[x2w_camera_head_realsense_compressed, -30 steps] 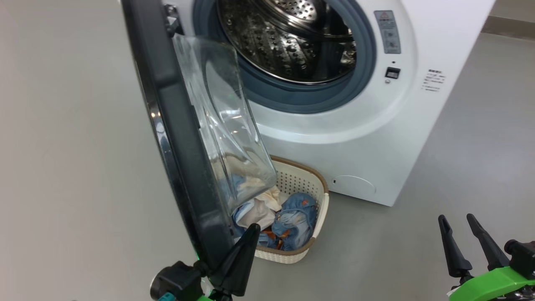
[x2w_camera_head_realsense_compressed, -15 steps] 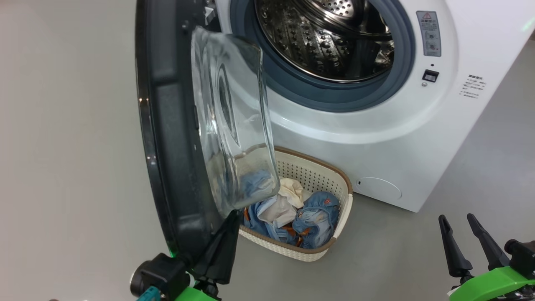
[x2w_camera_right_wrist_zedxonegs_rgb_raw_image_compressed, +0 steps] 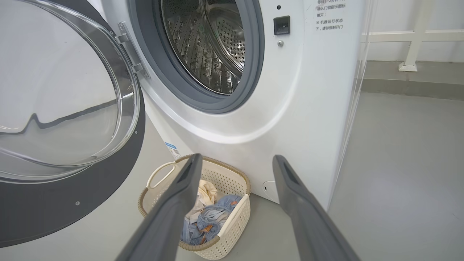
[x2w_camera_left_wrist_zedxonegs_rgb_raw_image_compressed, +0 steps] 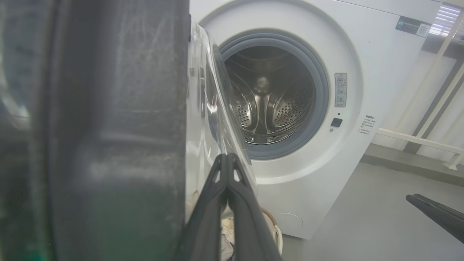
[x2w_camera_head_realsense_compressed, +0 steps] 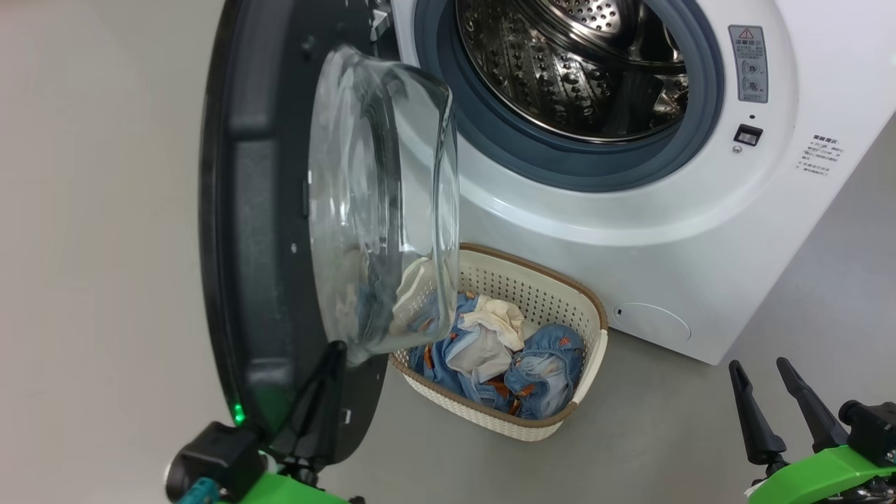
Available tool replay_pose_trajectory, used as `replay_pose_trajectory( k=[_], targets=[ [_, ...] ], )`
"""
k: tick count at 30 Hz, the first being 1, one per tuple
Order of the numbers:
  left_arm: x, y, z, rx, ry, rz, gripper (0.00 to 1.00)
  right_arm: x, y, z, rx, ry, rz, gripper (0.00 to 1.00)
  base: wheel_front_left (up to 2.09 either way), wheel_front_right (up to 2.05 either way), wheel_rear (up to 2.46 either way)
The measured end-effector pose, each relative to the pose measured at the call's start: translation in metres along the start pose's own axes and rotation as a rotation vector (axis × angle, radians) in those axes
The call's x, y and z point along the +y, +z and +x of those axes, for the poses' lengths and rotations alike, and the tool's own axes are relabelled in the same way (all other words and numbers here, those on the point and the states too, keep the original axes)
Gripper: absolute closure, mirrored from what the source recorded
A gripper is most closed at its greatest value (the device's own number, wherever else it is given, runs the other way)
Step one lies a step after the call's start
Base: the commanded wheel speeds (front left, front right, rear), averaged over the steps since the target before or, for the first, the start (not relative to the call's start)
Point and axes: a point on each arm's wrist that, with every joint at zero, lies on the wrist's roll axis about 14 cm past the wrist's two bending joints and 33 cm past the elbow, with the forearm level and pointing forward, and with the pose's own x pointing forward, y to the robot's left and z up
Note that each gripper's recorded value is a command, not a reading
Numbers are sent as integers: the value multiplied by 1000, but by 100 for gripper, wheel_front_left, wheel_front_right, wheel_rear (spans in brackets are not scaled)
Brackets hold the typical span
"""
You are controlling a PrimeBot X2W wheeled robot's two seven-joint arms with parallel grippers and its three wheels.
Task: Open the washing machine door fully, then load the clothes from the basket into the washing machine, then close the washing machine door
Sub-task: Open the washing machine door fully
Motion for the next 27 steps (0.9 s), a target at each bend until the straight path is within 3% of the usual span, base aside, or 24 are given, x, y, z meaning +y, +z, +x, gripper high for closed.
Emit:
replay_pose_trajectory(
  k=[27],
  targets=[
    [93, 9, -2, 4, 248, 93, 100, -2, -6, -3, 14, -3, 5, 0, 0, 0, 0]
  ],
)
